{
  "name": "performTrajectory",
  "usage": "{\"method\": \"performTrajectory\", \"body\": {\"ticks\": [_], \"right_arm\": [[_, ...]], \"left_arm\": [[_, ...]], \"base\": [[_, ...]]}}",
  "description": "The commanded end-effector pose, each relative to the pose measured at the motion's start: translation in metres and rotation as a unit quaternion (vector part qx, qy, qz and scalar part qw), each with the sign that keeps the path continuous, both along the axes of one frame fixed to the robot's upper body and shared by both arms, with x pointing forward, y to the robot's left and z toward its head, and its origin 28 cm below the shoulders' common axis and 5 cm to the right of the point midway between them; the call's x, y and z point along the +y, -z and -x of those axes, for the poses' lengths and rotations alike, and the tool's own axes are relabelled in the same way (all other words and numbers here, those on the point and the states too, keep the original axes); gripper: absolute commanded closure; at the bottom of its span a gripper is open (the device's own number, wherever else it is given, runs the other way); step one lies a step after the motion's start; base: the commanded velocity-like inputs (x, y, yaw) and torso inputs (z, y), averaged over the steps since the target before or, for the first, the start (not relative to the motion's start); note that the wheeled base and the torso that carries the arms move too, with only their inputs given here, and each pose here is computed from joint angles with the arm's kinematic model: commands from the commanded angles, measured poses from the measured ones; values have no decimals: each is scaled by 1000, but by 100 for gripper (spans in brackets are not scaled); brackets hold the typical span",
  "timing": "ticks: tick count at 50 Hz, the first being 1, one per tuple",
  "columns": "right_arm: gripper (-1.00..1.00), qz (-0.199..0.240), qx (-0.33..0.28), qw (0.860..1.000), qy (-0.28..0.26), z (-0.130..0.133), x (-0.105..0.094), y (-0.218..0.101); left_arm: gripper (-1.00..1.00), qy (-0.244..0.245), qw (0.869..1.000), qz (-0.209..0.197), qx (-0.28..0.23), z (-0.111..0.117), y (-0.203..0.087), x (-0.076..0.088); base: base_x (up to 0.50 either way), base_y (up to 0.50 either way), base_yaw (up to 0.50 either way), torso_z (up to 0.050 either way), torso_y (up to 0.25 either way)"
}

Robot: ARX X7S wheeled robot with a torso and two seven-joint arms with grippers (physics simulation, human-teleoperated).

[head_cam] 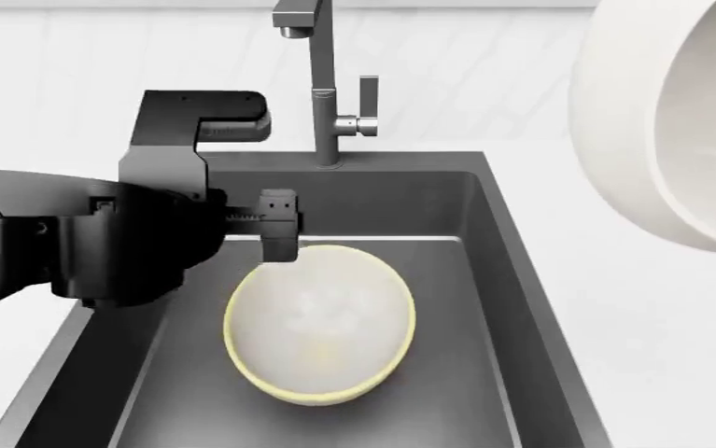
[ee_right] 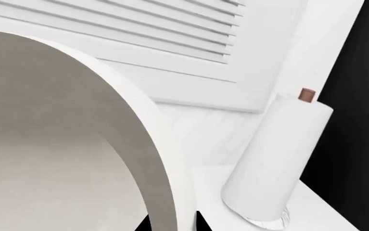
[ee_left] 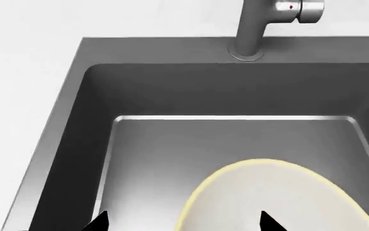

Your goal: Stack the bowls in the sink.

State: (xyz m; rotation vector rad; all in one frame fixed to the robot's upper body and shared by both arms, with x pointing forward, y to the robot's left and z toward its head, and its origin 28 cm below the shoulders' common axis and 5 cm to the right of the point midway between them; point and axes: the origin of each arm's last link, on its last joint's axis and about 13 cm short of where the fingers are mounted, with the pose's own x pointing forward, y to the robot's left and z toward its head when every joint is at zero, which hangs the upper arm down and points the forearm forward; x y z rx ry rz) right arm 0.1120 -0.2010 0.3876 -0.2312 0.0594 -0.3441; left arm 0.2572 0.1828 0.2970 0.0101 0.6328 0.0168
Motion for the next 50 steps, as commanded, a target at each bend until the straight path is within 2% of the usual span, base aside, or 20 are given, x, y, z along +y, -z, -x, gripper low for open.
{"method": "performTrajectory", "body": {"ticks": [1, 10, 23, 37, 43, 50], "right_arm": [[100, 4, -9, 1000, -3, 1, 2, -5], [100, 5, -9, 1000, -4, 1, 3, -6], [100, 4, -12, 1000, -11, -1, 6, -7], [100, 6, -12, 999, -41, -11, 19, -12], [100, 18, 6, 998, -63, -16, 28, -14], [100, 60, 39, 993, -92, -25, 38, -9]], "left_arm": [[-100, -19, 997, 23, -65, 17, -46, 11], [-100, -40, 993, 36, -103, 32, -71, 25], [-100, -74, 987, 39, -135, 50, -86, 45], [-100, -120, 970, 70, -200, 79, -113, 72], [-100, -132, 964, 73, -217, 90, -122, 75], [-100, -137, 961, 70, -230, 94, -128, 76]], "base": [[24, 0, 0, 0, 0], [24, 0, 0, 0, 0], [24, 0, 0, 0, 0], [25, 0, 0, 0, 0], [25, 0, -2, 0, 0], [25, 0, -1, 0, 0]]}}
